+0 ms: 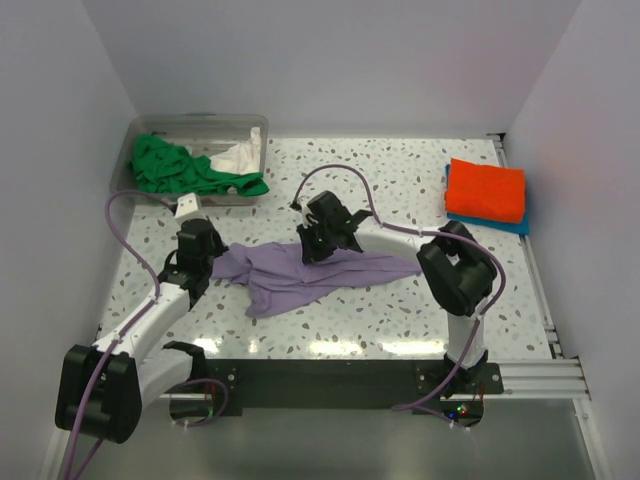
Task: Fold and stack the t-shirts
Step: Flatten the tshirt out
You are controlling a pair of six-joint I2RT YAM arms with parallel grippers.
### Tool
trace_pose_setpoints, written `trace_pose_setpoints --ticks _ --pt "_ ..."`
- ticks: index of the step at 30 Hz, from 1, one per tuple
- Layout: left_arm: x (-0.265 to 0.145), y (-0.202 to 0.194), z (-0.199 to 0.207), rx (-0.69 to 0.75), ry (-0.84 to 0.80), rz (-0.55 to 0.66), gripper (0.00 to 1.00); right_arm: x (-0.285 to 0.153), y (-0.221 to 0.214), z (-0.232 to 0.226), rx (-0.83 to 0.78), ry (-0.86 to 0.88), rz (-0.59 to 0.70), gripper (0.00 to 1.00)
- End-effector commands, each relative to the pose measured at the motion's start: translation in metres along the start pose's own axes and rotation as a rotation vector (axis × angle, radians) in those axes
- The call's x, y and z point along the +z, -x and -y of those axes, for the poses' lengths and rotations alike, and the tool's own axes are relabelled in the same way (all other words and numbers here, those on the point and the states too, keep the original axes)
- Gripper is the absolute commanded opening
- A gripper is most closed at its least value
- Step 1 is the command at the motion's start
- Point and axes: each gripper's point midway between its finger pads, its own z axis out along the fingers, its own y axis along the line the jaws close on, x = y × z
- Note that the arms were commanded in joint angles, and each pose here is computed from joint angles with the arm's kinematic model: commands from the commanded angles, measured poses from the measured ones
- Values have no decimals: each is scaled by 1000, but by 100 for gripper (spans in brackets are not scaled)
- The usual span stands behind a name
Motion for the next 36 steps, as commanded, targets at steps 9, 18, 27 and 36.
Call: trace_pose_setpoints --ticks 9,18,27,36 --pt "-9 86 5 -63 73 198 0 -131 98 28 -39 -239 305 0" --pt "-51 187 -2 -116 165 427 0 -281 133 107 96 -518 571 0" --pt "-135 271 -18 -174 206 645 0 -422 139 108 125 -763 809 0" --pt "-225 301 -44 -299 167 841 0 -533 106 72 152 -795 1073 0"
